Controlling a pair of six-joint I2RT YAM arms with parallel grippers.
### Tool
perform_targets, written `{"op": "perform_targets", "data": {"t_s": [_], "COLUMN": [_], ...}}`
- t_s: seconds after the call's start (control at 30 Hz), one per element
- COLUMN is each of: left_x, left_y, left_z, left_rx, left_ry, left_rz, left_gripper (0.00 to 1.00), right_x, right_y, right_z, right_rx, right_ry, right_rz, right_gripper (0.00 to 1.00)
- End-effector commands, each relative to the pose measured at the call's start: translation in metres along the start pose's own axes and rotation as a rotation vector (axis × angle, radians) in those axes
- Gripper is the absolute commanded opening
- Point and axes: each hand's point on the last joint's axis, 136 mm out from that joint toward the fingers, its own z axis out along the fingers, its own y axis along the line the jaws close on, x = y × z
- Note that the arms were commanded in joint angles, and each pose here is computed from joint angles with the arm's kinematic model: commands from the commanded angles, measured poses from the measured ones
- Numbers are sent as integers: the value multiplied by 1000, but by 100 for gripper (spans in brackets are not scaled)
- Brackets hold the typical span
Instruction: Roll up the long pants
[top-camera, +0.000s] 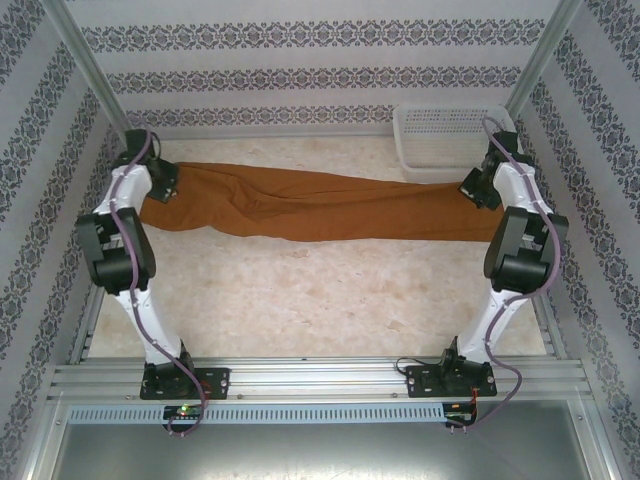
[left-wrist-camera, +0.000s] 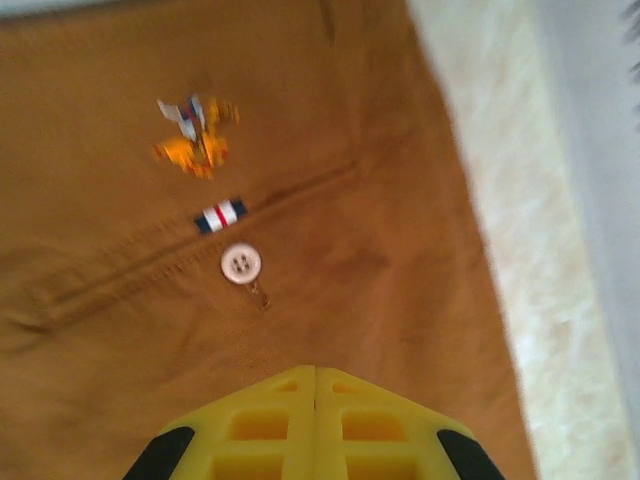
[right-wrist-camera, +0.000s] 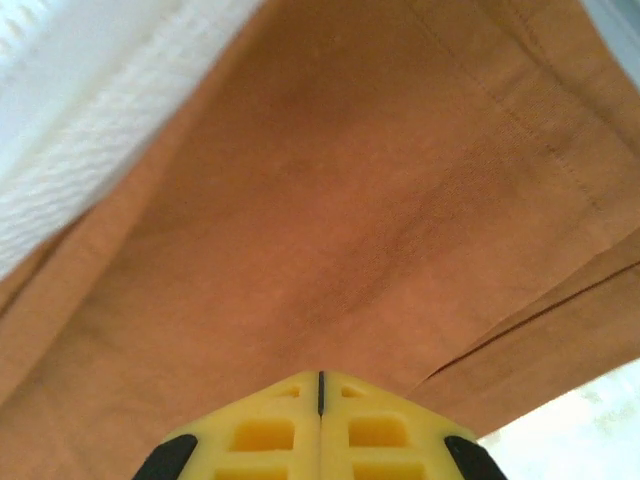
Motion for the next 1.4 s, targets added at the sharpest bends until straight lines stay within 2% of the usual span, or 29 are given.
{"op": "perform_targets", "data": {"t_s": [0.0, 0.17, 0.37, 0.6, 0.83, 1.0, 1.1, 1.17, 1.37], "left_x": [4, 3, -2, -12, -9, -2, -3, -4, -9], "left_y": [11, 29, 58, 108, 165, 203, 213, 201, 128], "left_z": [34, 71, 80, 53, -1, -41, -58, -61, -75], "left_rx": [-38, -149, -307, -476, -584, -593, -591, -524, -250], "left_ry": [39, 64, 55, 56, 53, 20, -8, -10, -9], "left_rz": [-50, -40, -27, -14, -21, -54, -65, -70, -62], "left_gripper": [0, 0, 0, 0, 0, 0, 0, 0, 0], "right_x": [1, 7, 25, 61, 103, 141, 147, 141, 106], "right_y": [-4, -10, -33, -65, -95, -127, -131, -120, -32], "right_z": [14, 37, 54, 54, 33, 16, 5, -6, -58], "right_rx": [67, 110, 221, 337, 399, 446, 418, 385, 133], "right_ry": [41, 107, 191, 322, 417, 458, 438, 402, 234], "right_rz": [-44, -65, -118, -167, -171, -135, -103, -106, -148], "right_gripper": [0, 0, 0, 0, 0, 0, 0, 0, 0]}}
